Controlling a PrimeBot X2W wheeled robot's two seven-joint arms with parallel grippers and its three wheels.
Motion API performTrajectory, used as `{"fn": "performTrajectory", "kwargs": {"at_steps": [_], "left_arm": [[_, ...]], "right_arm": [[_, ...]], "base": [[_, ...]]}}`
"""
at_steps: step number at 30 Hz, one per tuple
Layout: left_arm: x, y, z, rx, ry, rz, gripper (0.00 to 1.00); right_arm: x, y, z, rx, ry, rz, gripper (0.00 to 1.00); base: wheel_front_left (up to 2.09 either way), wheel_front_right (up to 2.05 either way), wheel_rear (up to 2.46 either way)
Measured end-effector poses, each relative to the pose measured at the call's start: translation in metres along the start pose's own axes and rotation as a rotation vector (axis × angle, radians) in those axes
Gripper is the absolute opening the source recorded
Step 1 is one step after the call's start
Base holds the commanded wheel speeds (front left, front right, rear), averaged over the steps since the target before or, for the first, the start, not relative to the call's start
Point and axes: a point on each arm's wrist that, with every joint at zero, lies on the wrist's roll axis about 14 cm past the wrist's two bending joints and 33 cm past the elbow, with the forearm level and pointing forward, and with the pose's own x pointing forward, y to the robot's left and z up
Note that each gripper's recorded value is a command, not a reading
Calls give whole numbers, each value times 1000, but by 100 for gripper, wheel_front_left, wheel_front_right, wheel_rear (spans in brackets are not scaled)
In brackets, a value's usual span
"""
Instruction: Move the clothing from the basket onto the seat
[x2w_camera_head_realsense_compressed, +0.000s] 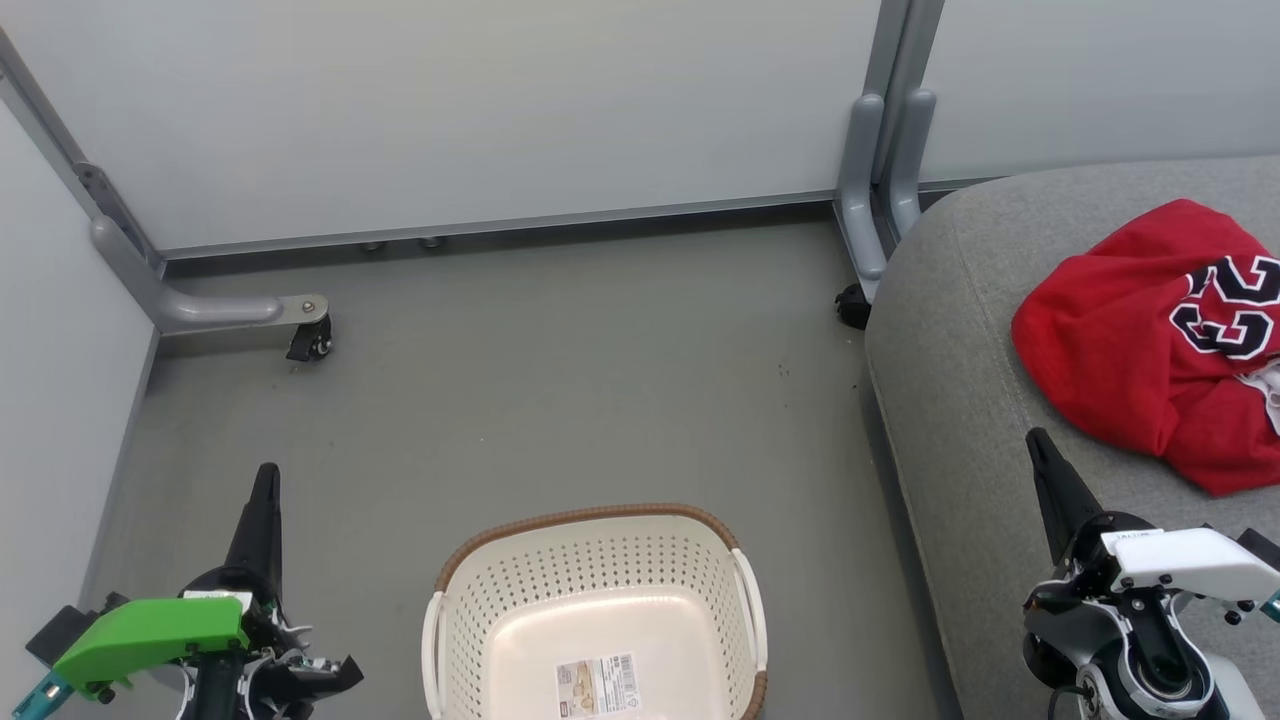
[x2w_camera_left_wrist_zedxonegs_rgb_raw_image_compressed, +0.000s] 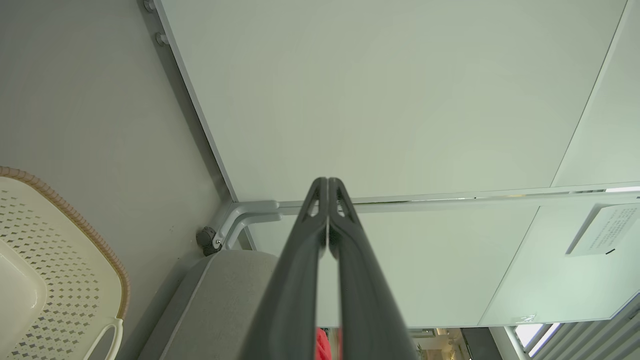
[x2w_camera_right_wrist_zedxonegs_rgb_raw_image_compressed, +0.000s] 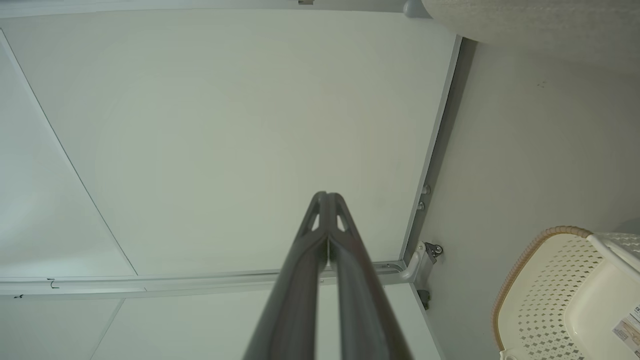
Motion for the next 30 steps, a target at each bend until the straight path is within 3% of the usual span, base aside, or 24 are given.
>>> {"fn": "performTrajectory", "kwargs": {"at_steps": [30], "left_arm": [[2, -2, 1, -39, 1, -6, 0]], "right_arm": [[1, 1, 2, 40, -6, 6, 0]], "base": [[0, 0, 0]]}}
